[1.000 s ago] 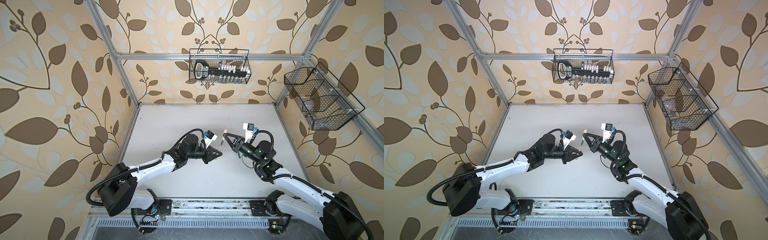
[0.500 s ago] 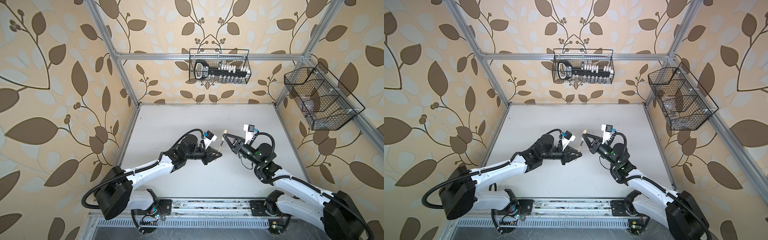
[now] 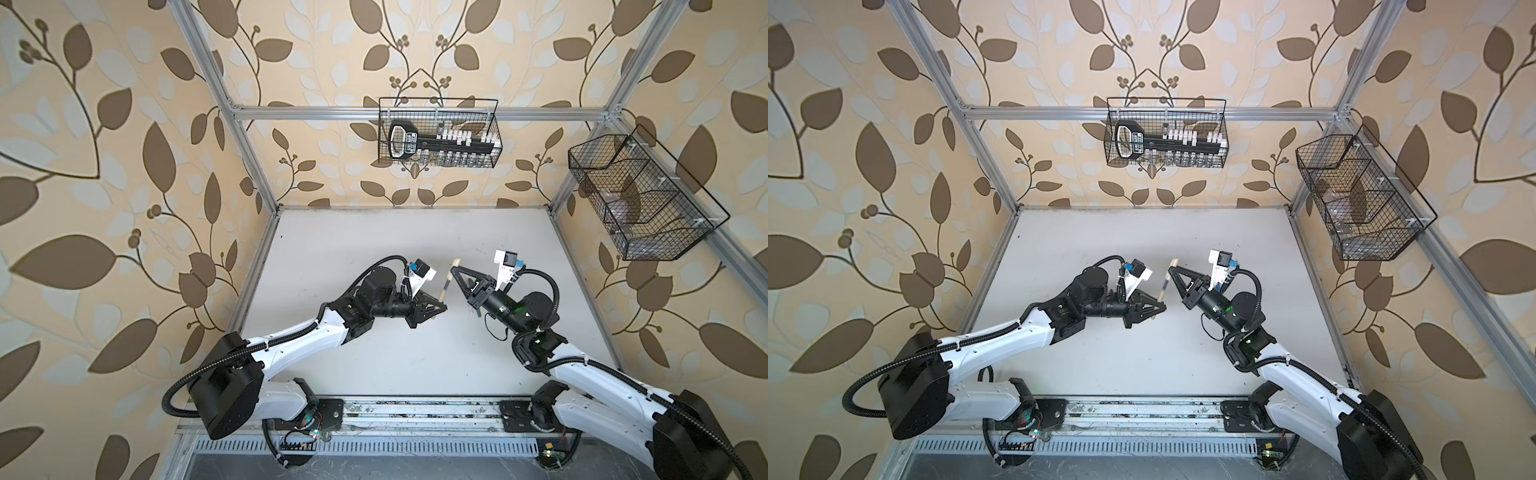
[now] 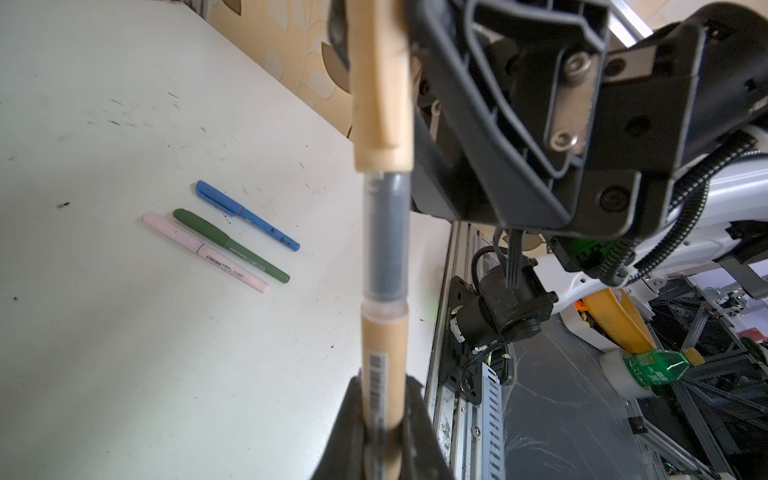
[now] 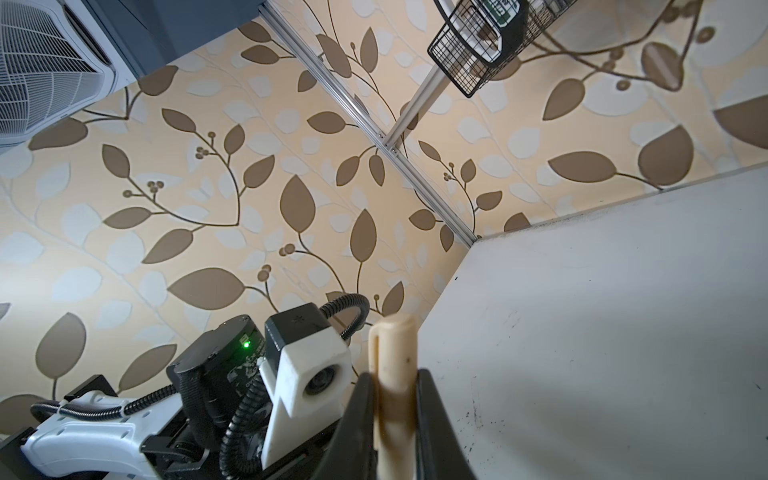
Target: Insert the pens into the pen caps
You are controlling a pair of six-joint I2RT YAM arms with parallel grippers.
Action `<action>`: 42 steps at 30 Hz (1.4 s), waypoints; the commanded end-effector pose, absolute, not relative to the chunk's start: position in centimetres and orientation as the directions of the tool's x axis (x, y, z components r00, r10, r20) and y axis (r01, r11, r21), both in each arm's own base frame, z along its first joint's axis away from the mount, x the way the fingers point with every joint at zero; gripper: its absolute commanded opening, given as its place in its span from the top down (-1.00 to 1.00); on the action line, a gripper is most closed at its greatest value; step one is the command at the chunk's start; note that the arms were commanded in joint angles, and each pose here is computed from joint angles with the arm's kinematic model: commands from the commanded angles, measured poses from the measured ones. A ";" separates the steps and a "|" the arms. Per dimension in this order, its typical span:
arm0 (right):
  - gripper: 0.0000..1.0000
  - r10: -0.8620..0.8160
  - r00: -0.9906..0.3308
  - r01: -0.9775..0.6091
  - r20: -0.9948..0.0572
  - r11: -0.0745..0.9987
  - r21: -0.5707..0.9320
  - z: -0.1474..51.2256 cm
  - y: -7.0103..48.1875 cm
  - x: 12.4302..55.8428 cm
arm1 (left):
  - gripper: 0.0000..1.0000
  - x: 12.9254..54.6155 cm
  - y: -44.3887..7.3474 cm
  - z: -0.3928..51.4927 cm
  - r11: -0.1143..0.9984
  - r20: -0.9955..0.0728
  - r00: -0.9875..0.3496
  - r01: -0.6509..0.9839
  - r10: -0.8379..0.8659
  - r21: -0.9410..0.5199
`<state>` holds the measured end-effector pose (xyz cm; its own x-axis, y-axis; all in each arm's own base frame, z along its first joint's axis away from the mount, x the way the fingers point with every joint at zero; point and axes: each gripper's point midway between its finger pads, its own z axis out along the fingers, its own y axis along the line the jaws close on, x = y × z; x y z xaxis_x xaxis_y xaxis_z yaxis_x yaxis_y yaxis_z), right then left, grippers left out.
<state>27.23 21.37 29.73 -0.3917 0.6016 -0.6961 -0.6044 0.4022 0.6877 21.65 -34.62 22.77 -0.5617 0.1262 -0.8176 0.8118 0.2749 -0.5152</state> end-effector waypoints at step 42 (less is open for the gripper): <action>-0.02 0.244 -0.547 -0.698 -0.801 0.397 0.597 31.6 23.0 27.1 | 1.00 22.4 -35.5 27.7 0.250 -0.906 -0.411 0.892 0.101 -0.377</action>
